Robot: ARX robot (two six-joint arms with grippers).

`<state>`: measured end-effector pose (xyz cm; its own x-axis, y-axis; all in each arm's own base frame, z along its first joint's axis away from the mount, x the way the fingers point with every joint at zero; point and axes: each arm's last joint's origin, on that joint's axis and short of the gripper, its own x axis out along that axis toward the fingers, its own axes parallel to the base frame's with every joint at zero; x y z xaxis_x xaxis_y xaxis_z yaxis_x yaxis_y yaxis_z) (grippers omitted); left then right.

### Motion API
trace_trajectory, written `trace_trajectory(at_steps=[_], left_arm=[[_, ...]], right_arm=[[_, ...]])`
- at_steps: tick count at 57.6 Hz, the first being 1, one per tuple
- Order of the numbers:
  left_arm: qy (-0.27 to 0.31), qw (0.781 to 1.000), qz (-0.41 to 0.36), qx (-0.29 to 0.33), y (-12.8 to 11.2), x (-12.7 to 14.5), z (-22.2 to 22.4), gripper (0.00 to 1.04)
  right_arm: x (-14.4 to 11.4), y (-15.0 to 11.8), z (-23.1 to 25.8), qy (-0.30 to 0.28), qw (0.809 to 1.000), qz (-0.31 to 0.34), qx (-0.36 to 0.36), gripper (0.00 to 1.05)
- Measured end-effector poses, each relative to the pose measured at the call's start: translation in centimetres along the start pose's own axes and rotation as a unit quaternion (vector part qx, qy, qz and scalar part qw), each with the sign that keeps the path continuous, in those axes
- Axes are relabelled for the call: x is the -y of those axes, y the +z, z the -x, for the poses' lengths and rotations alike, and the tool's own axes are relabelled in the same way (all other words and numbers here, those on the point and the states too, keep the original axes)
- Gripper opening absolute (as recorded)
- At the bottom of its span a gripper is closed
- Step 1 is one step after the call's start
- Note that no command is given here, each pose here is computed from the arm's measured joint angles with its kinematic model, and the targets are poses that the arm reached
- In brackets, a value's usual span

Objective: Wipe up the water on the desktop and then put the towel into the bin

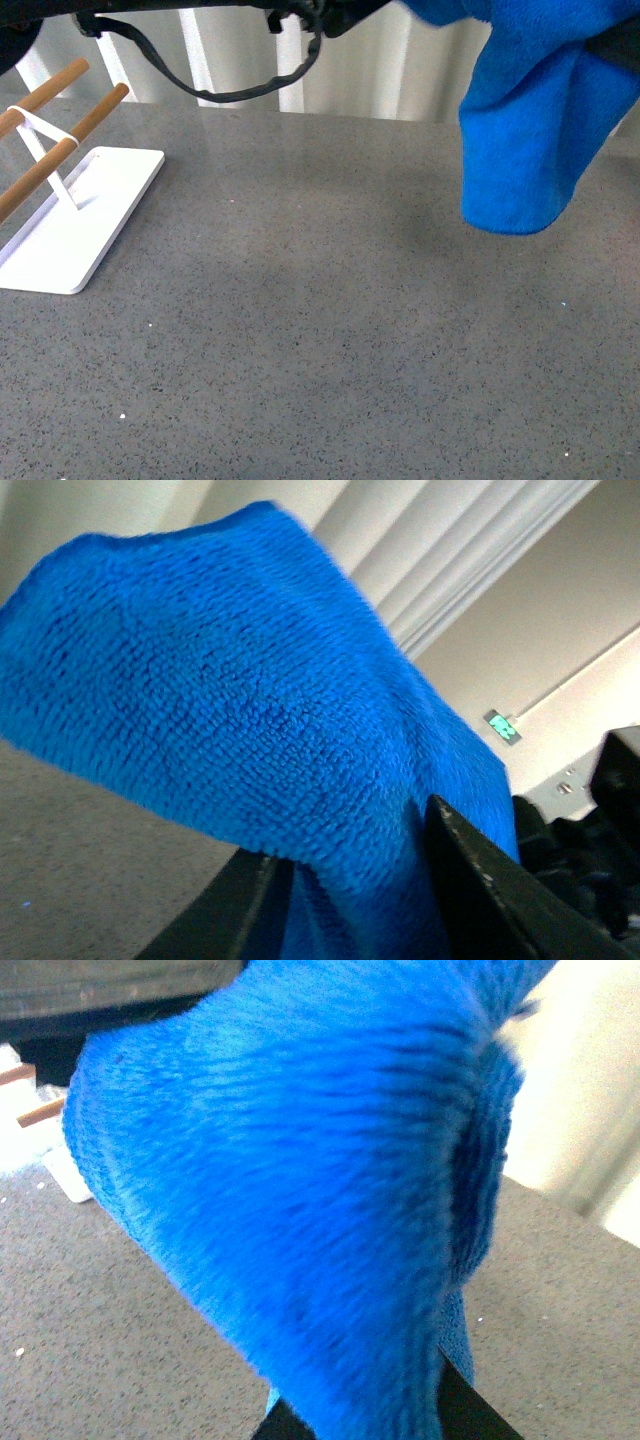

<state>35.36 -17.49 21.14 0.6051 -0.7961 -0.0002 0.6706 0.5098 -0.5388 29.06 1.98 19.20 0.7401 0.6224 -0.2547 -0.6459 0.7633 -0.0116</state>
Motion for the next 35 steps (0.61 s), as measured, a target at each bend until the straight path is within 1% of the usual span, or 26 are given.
trace_trajectory(at_steps=[3, 7, 9, 14, 16, 20, 24, 29, 35], left_arm=[[0.018, 1.0, 0.0, 0.001, 0.3, -0.8, 0.4, 0.55], [0.046, 0.999, 0.001, -0.003, 0.5, -1.8, 0.9, 0.64], [0.067, 0.998, 0.001, -0.008, 0.7, -2.6, 1.4, 0.71], [0.096, 0.995, -0.004, -0.014, 1.1, -4.2, 2.4, 0.84], [0.114, 0.993, -0.008, -0.02, 1.3, -5.2, 3.1, 0.91], [0.143, 0.989, -0.01, -0.034, 1.5, -6.6, 4.3, 1.0], [0.169, 0.984, -0.007, -0.051, 1.4, -8.0, 5.9, 0.97], [0.193, 0.978, -0.012, -0.073, 0.7, -9.3, 8.4, 0.98], [0.215, 0.973, -0.02, -0.087, 0.2, -9.6, 11.7, 0.98]], right_arm=[[0.4, 0.5, 0.2, -0.008, 1.0, 0.0, 0.005, 0.03], [0.9, 1.0, 0.4, -0.02, 1.0, -0.002, 0.008, 0.03], [1.2, 1.1, 0.5, -0.024, 1.0, -0.004, 0.008, 0.03], [1.6, 1.3, 0.9, -0.035, 0.999, -0.008, 0.007, 0.03], [1.8, 1.3, 1.1, -0.04, 0.999, -0.009, 0.006, 0.03], [2.2, 1.4, 1.3, -0.056, 0.998, -0.015, 0.001, 0.03], [2.7, 1.3, 1.5, -0.079, 0.997, -0.024, -0.01, 0.03], [3.1, 1.2, 1.7, -0.108, 0.993, -0.033, -0.025, 0.03], [3.3, 0.8, 1.9, -0.133, 0.989, -0.045, -0.047, 0.03]])
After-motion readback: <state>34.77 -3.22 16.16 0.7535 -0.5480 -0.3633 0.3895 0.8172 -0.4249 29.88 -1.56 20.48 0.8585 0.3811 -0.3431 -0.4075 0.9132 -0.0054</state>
